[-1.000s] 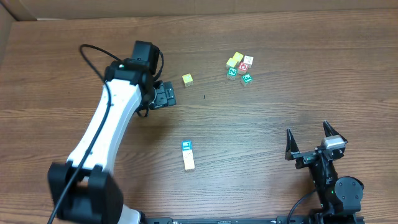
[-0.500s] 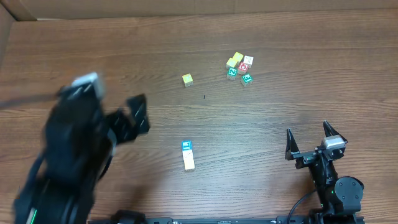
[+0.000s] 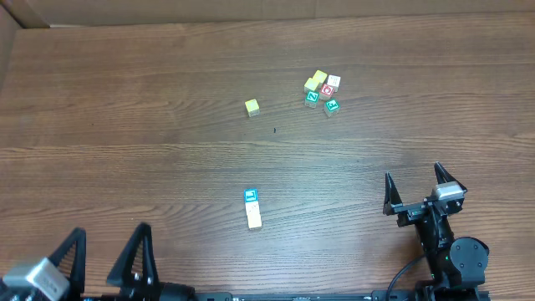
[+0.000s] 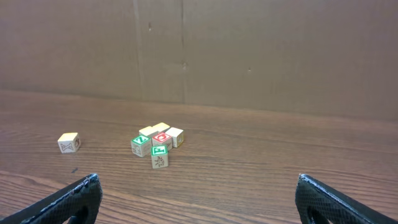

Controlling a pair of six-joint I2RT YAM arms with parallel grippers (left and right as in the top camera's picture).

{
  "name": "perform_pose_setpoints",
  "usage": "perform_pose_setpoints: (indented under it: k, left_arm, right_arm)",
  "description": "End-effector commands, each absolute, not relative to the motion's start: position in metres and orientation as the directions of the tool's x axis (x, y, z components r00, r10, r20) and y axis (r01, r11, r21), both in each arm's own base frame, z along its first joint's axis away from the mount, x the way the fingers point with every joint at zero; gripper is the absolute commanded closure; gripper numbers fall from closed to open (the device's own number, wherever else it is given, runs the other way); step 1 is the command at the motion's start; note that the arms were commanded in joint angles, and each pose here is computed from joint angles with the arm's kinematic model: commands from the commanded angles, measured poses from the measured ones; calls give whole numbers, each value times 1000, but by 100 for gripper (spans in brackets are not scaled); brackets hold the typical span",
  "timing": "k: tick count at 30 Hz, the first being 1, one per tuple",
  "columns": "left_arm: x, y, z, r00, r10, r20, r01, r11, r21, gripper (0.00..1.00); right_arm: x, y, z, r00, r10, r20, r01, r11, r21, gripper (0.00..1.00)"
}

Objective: Flip 3 blocks

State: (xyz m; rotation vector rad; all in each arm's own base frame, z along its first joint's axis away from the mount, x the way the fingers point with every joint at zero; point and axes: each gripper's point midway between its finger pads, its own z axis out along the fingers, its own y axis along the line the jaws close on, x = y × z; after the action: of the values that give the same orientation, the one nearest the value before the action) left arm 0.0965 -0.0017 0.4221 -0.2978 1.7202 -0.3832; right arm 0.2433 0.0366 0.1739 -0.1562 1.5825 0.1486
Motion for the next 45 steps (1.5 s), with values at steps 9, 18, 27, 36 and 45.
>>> perform_pose_setpoints:
  k: [9, 18, 27, 36, 45]
  left_arm:
    - [50, 20, 355, -319, -373, -871, -169, 927, -335, 0]
    - [1, 34, 311, -331, -378, -864, -253, 918, -305, 1]
    - [-8, 41, 295, -198, -392, -898, -287, 900, -329, 0]
    - [45, 39, 374, 115, -347, -931, -167, 917, -362, 0]
    - [89, 30, 468, 592, -263, -762, 15, 949, -316, 0]
  right_arm:
    - [243, 38, 173, -10, -10, -1000, -198, 980, -8, 0]
    - [243, 38, 173, -10, -10, -1000, -198, 980, -8, 0]
    - [243, 38, 173, -10, -10, -1000, -198, 980, -8, 0]
    - [243, 38, 173, -10, -10, -1000, -198, 980, -8, 0]
    - [243, 38, 173, -10, -10, -1000, -198, 980, -8, 0]
